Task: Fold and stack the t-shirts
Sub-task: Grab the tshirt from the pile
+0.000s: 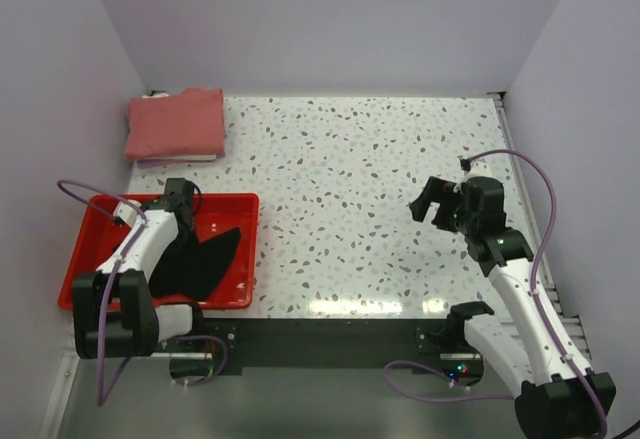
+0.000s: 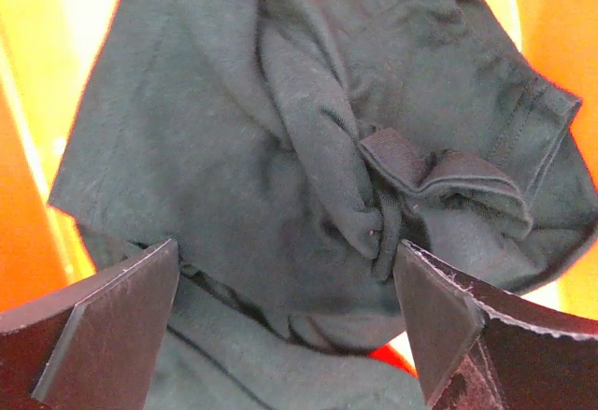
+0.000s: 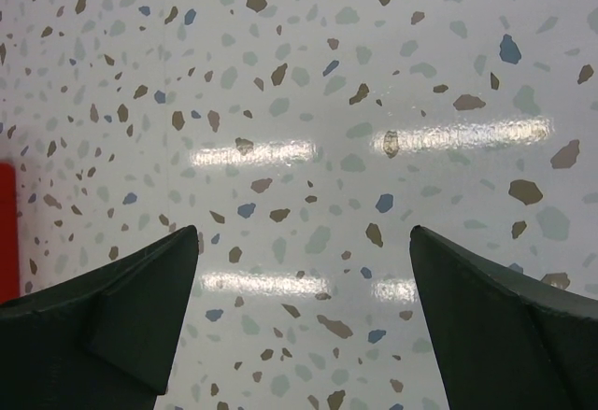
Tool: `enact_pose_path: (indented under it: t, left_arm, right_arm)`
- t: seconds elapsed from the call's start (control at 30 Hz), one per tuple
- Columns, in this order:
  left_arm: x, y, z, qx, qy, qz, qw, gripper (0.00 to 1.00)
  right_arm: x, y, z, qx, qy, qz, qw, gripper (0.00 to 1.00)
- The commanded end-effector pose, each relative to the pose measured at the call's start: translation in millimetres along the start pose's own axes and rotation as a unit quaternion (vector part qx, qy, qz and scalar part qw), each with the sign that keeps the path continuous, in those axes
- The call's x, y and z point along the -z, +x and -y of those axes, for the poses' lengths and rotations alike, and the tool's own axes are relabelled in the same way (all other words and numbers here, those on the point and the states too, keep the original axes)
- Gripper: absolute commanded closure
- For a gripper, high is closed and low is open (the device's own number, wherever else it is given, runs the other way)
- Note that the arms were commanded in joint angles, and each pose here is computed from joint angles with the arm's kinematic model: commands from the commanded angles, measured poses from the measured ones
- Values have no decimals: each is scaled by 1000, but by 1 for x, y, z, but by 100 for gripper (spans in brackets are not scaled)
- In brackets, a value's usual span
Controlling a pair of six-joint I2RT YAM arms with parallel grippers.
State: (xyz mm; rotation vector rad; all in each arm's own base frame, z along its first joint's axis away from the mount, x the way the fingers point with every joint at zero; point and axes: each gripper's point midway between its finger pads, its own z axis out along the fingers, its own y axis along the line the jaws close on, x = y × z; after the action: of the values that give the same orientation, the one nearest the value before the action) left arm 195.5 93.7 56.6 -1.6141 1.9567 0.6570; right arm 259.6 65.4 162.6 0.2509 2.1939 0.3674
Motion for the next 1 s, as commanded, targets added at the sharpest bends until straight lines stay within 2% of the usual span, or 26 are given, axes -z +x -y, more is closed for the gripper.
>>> enact_pose_path:
  t: [0.0,0.07,0.13,0.17,0.23,0.27,0.4,0.47,0.7,0.87,0.97]
  left_arm:
    - [-11,9,19,5,38,-16,999,2]
    - [-16,14,22,-3,44,-26,999,4]
    - [-21,19,21,-18,43,-38,998,12]
    - [-23,19,23,-19,45,-40,998,27]
    - [-24,20,23,-29,41,-41,998,41]
    - [-24,20,21,-32,38,-42,998,61]
    - [-16,10,23,-25,47,-35,998,97]
    - [-9,8,26,-12,64,-39,997,100]
    - [29,-20,37,45,141,-30,989,100]
    - [79,-64,49,92,230,1,969,100]
    - [117,-91,63,118,311,18,943,100]
  right_arm:
    - [3,-12,-7,6,-18,24,1000,1]
    - [4,-13,-9,10,-23,25,999,1]
    - [4,-13,-7,8,-18,28,999,1]
    - [3,-12,-7,8,-19,27,999,1]
    - [3,-11,-10,9,-28,24,999,1]
    - [4,-12,-12,11,-33,23,999,1]
    - [4,-12,-8,9,-21,23,999,1]
    - [4,-11,-10,10,-28,22,999,1]
    - [2,-9,-13,9,-37,18,999,1]
    - [1,-9,-12,9,-34,13,999,1]
    - [2,-9,-18,13,-49,14,999,1]
